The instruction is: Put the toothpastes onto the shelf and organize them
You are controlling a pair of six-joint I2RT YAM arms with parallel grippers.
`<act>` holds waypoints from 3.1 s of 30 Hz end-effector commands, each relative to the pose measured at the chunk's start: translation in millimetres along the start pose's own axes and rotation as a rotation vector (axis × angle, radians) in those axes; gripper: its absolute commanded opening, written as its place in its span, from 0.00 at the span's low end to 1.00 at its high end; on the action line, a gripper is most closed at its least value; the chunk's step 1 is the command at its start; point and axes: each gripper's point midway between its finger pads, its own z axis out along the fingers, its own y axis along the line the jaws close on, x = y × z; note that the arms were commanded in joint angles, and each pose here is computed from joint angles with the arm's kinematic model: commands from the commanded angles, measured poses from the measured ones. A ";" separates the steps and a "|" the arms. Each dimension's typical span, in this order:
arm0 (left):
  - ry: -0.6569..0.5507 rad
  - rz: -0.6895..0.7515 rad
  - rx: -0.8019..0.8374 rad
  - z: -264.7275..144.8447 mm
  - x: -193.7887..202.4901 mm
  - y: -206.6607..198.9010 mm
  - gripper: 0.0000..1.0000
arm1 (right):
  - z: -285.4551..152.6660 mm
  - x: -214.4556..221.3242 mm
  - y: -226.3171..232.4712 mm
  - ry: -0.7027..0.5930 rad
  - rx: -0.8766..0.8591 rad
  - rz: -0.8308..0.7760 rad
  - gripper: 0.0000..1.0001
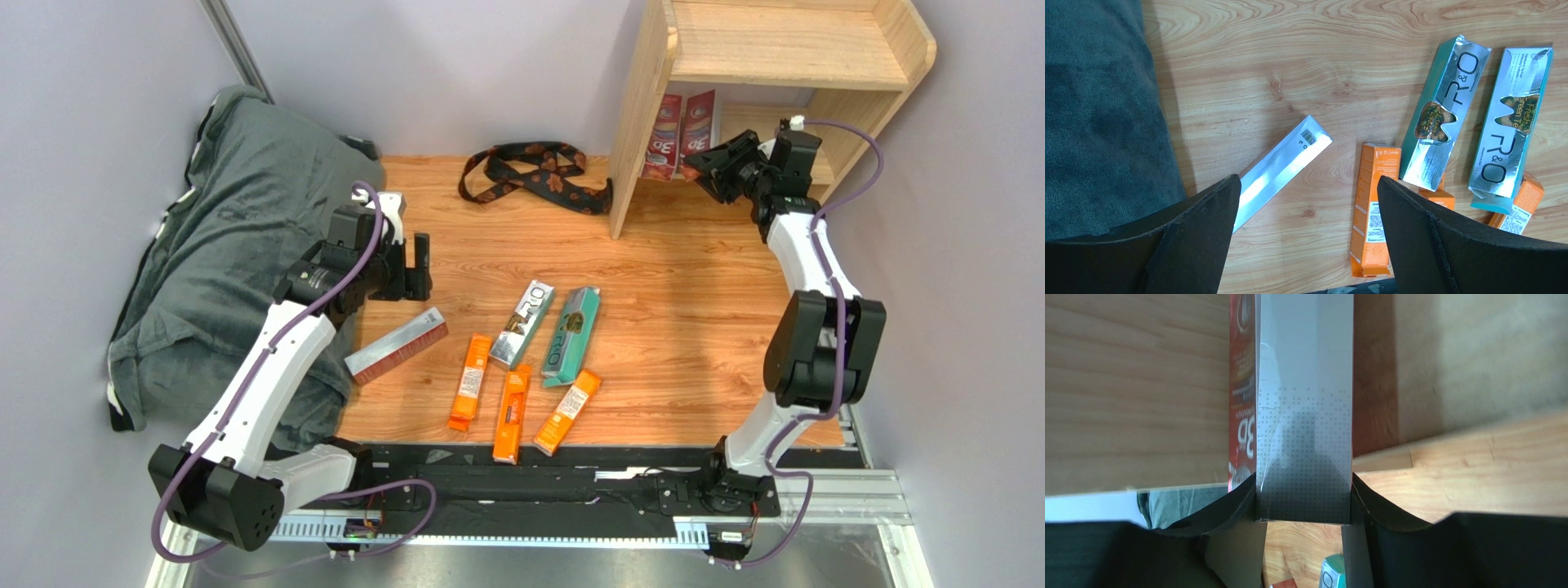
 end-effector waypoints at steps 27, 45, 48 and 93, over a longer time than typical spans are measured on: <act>-0.020 0.019 0.038 -2.7 -2.3 -5.8 0.91 | 2.5 15.8 12.2 0.324 -0.249 -0.017 0.36; -0.016 0.013 0.050 -1.3 -1.4 -8.1 0.91 | -25.5 3.8 1.4 0.195 -0.139 -0.060 0.79; -0.013 0.012 0.050 -1.1 -0.5 -8.0 0.91 | -30.0 -1.7 2.5 0.170 -0.131 -0.066 0.79; 0.002 0.011 0.046 3.0 3.8 -7.4 0.91 | 65.8 -57.1 28.7 -0.064 -0.178 -0.059 0.49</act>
